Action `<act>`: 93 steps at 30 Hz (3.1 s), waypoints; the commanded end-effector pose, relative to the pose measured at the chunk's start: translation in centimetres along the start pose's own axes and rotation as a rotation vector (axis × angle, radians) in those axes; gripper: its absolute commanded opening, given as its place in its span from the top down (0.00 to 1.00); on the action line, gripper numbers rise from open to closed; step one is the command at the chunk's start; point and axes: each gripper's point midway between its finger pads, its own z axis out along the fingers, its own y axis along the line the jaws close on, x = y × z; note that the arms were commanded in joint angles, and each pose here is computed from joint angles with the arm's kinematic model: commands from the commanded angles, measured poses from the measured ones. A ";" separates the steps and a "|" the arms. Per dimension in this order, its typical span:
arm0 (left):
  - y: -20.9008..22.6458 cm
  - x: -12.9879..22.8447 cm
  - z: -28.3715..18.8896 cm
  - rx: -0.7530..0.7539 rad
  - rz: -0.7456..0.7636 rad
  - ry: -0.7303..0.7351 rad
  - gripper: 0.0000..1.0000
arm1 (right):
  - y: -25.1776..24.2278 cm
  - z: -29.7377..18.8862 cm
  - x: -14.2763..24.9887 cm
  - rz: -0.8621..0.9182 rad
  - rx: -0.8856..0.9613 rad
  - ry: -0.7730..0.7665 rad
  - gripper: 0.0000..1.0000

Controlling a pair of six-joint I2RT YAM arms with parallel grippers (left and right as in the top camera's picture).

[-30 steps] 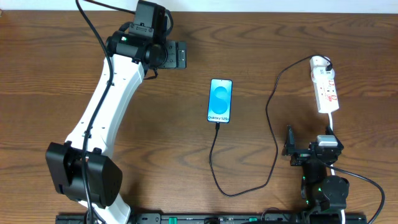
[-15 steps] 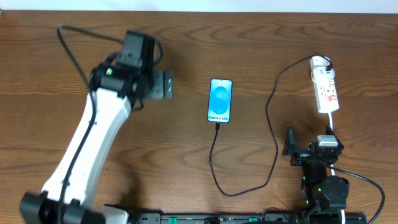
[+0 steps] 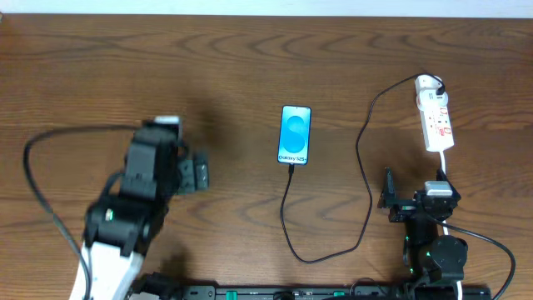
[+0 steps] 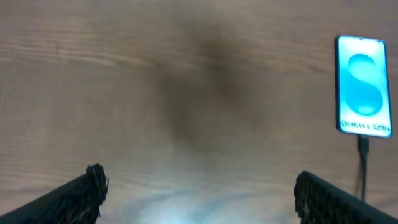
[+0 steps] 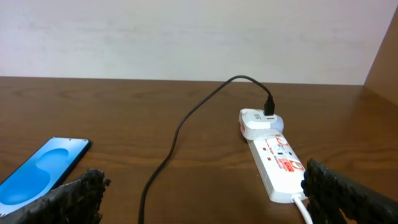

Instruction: Plug charger to phone and switch on socket

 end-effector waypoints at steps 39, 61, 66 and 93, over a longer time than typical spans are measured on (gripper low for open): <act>5.0 3.6 1.2 0.055 -0.157 -0.800 0.02 | -0.2 0.0 0.0 -0.008 0.013 -0.001 0.01; 7.1 5.1 2.4 -0.122 -0.031 -0.723 0.03 | -0.2 0.0 0.0 -0.008 0.013 -0.001 0.01; 7.1 5.1 2.5 -0.122 -0.031 -0.723 0.03 | -0.2 0.0 0.0 -0.008 0.013 -0.001 0.01; 6.5 5.1 2.5 -0.102 -0.007 -0.722 0.02 | -0.2 0.0 0.0 -0.008 0.013 -0.001 0.01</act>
